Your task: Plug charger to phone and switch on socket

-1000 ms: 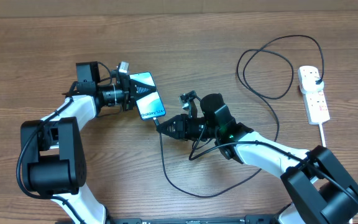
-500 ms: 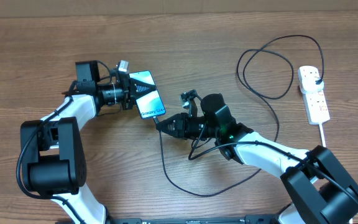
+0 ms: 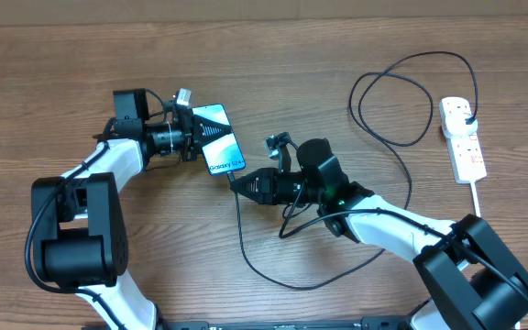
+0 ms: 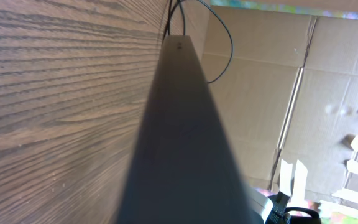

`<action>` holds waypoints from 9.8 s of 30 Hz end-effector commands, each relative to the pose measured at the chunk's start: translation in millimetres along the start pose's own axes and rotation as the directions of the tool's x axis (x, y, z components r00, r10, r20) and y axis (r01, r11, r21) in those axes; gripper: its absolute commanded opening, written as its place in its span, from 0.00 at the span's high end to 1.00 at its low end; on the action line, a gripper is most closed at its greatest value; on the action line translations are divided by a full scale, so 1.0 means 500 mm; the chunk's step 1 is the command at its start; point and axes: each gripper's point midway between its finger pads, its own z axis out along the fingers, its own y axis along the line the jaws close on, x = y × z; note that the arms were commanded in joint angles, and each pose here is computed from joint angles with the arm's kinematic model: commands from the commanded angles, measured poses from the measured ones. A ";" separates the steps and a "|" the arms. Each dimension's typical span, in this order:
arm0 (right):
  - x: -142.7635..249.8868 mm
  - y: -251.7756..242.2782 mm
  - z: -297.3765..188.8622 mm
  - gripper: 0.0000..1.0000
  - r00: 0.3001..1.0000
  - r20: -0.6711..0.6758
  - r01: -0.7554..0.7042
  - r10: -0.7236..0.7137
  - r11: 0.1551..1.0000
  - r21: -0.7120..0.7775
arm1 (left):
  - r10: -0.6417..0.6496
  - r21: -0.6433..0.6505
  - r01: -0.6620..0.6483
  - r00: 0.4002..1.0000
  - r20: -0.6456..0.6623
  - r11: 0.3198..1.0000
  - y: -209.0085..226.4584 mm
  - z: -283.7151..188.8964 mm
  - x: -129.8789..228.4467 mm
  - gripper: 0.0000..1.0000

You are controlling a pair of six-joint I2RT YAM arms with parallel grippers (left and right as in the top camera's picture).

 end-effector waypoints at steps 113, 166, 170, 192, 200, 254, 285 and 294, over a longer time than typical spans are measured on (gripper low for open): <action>0.064 0.034 -0.035 0.00 0.983 -0.186 0.002 -0.007 1.000 -0.029 | 0.131 0.122 -0.112 0.978 -0.162 0.986 -0.064 0.044 0.082 0.96; 0.031 0.043 -0.024 0.96 0.995 -0.096 0.004 -0.005 1.000 -0.017 | 0.140 0.105 -0.125 0.979 -0.148 0.987 -0.058 0.046 0.077 0.96; 0.010 0.045 -0.023 0.96 0.998 -0.048 -0.031 0.031 0.999 -0.010 | 0.156 0.114 -0.140 0.976 -0.151 0.984 -0.060 0.045 0.079 0.96; -0.041 0.012 -0.043 0.76 0.996 0.054 -0.070 0.068 0.997 0.042 | 0.156 0.114 -0.139 0.976 -0.151 0.984 -0.060 0.045 0.079 0.96; -0.029 -0.036 -0.062 0.23 0.992 0.022 -0.126 0.124 0.986 0.112 | 0.152 0.114 -0.135 0.977 -0.150 0.984 -0.060 0.044 0.078 0.96; -0.032 0.092 -0.100 0.84 0.992 -0.097 0.054 -0.078 0.972 -0.227 | 0.306 0.303 -0.206 0.893 -0.331 0.930 -0.151 0.091 0.161 0.96; -0.022 -0.039 -0.090 0.96 0.998 -0.058 -0.007 0.010 0.998 0.057 | 0.418 0.310 -0.337 0.872 -0.254 0.889 -0.144 0.093 0.143 0.00; -0.040 -0.084 -0.119 0.96 0.997 -0.022 -0.066 0.069 0.990 0.122 | 0.464 0.298 -0.397 0.863 -0.200 0.868 -0.138 0.082 0.121 0.00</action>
